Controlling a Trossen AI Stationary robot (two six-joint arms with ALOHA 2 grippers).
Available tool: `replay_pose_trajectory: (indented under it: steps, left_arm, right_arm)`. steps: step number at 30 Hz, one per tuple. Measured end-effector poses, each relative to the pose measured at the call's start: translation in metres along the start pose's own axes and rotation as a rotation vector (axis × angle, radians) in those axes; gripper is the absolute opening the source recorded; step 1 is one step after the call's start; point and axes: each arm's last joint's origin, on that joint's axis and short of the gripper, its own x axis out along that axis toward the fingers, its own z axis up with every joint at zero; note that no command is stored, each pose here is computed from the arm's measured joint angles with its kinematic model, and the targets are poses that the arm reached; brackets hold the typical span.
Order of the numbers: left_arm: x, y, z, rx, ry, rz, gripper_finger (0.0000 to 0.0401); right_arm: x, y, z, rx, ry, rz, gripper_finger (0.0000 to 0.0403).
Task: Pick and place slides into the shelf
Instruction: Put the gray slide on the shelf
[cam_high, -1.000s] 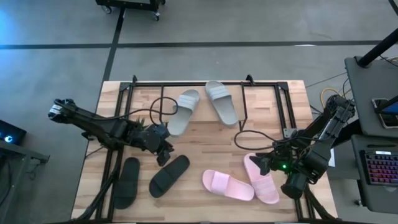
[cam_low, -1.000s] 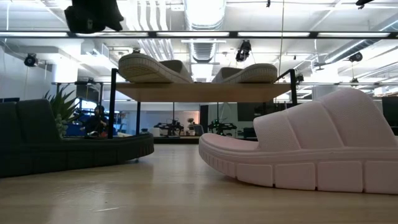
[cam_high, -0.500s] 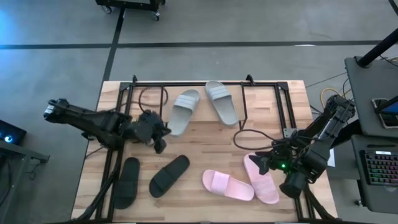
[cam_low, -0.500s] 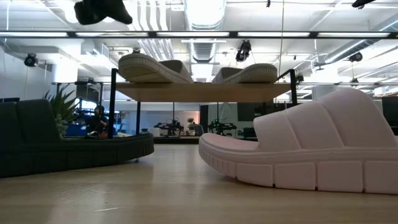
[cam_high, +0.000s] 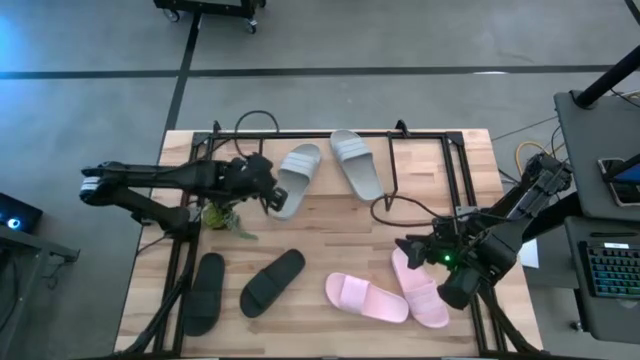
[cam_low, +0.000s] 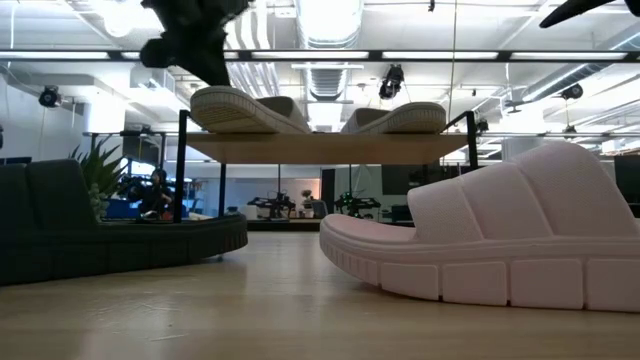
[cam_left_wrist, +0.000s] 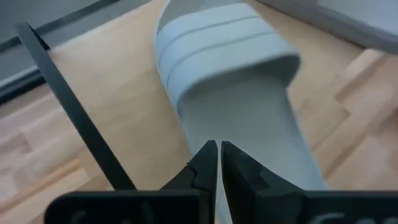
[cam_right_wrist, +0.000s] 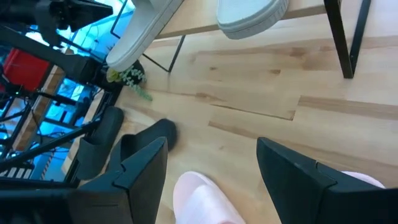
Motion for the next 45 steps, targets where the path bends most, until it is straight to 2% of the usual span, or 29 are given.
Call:
replay_pose_trajectory:
  steps: [8,11,17,24,33,39,45]
  left_arm:
    - [0.020,-0.012,0.016,0.202,0.118,0.255,0.0008]
    - [0.029,-0.016,0.019,0.248,0.157,0.298,0.0008]
    - [0.051,-0.022,0.020,0.289,0.250,0.282,0.0008]
    - [0.065,-0.024,0.020,0.293,0.289,0.263,0.0008]
    - [0.065,-0.037,0.032,0.245,0.181,0.080,0.0008]
    - [0.065,-0.036,0.032,0.254,0.175,0.100,0.0008]
    - [0.038,-0.021,0.034,0.252,0.184,0.120,0.0008]
  right_arm:
    - [0.000,0.000,0.000,0.008,0.006,-0.001,0.0238]
    - [0.000,0.000,0.000,0.013,0.006,-0.001,0.0238]
    - [0.000,0.000,0.000,0.014,0.007,0.000,0.0237]
    - [0.000,0.001,0.000,0.016,0.007,0.001,0.0237]
    - [0.000,0.001,0.000,0.016,0.007,0.001,0.0237]
    - [0.000,0.001,-0.001,0.022,0.009,0.004,0.0237]
    - [0.001,0.003,-0.002,-0.001,0.049,0.003,0.0238]
